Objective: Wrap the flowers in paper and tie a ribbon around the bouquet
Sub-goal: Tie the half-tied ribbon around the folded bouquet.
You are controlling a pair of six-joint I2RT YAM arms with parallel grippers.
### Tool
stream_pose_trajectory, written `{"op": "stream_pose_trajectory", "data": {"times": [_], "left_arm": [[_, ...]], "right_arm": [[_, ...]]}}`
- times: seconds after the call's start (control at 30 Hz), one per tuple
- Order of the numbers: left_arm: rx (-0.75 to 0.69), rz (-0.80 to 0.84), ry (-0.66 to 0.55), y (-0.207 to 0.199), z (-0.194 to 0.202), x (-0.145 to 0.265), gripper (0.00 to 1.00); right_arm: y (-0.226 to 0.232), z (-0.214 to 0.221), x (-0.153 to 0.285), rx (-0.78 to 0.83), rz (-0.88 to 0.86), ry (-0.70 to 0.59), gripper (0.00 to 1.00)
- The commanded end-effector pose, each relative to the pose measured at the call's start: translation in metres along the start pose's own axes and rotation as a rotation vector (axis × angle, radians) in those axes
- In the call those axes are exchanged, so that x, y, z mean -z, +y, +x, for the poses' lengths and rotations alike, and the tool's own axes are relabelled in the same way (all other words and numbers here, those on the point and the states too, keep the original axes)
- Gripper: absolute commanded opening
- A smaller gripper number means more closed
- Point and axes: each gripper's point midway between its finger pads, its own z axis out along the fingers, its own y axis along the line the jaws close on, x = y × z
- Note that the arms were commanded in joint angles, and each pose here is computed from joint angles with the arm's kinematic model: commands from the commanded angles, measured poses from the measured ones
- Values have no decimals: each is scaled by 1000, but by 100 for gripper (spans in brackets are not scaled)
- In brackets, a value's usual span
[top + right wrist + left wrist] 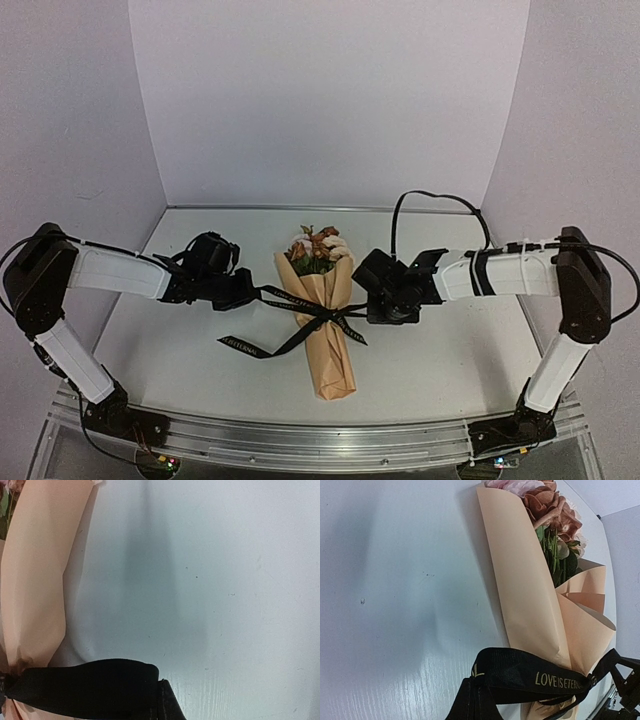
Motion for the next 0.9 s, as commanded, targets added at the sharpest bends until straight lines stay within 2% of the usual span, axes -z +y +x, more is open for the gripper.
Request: {"op": "stream_pose_trajectory", "data": {"times": [0.0,0.47,0.63,0.73,0.87], "left_arm": [[-12,30,-26,-6,-7,9,0],[5,29,-26,0,-6,9,0],[13,27,-33,2,-8,11,0],[15,30,-28,3,-6,11,0],[13,47,-17,1,-4,10,0]], "right_arm": [[-8,-28,18,148,71,-79,0],[3,-54,27,582,304,-215,0],[2,-53,20,653,361,-217,0],[10,-49,19,629,310,-193,1],[35,-35,25,497,93,-105,24]]}}
